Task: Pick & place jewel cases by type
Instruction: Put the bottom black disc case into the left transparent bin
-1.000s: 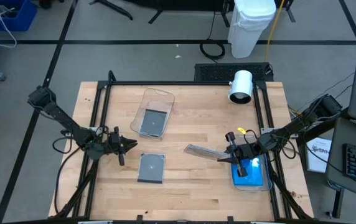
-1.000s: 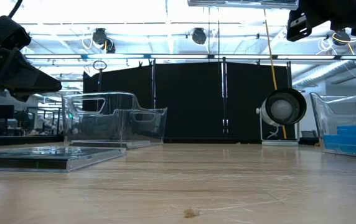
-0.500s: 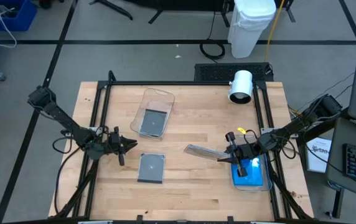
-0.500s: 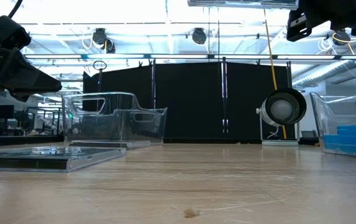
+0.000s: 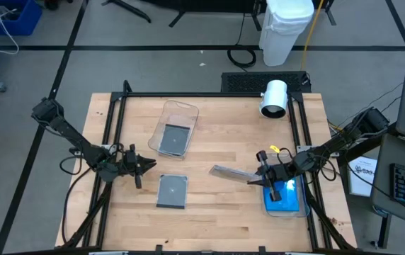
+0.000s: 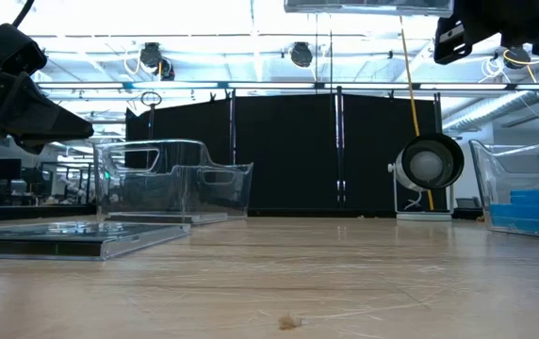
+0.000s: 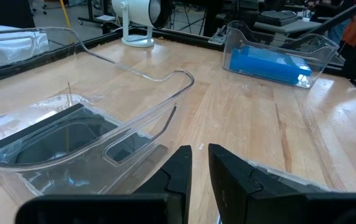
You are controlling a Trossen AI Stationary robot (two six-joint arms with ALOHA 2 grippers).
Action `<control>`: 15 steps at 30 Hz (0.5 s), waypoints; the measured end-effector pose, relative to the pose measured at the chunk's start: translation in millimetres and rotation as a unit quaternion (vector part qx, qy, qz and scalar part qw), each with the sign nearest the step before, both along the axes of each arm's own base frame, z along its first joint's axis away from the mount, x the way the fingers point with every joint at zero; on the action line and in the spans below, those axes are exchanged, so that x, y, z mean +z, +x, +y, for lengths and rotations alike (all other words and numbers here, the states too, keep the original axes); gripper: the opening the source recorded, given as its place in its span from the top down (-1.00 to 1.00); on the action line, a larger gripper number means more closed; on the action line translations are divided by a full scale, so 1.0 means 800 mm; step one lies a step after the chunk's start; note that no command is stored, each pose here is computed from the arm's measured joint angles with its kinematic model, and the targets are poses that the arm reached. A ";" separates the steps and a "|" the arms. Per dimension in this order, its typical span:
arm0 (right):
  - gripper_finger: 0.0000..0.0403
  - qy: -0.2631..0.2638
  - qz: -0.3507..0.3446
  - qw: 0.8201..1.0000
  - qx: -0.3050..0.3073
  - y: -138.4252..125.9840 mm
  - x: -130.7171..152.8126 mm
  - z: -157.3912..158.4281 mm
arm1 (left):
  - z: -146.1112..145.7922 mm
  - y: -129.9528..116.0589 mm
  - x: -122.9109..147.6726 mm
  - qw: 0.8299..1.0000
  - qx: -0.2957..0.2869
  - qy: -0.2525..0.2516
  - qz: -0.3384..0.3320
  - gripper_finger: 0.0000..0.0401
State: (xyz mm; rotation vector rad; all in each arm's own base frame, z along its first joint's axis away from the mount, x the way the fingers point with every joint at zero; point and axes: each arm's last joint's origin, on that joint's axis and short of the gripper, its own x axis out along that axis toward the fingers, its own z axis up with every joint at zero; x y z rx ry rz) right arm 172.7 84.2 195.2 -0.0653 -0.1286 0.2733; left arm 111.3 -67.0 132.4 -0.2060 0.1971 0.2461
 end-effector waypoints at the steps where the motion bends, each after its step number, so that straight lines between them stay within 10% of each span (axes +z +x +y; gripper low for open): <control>1: 0.91 0.003 0.001 1.000 0.007 0.000 0.000 0.000 | 0.000 0.000 0.000 1.000 0.000 0.000 0.000 0.69; 15: 0.91 0.044 0.016 0.986 0.158 0.001 0.001 -0.002 | 0.000 0.000 0.000 1.000 0.000 0.000 0.000 0.69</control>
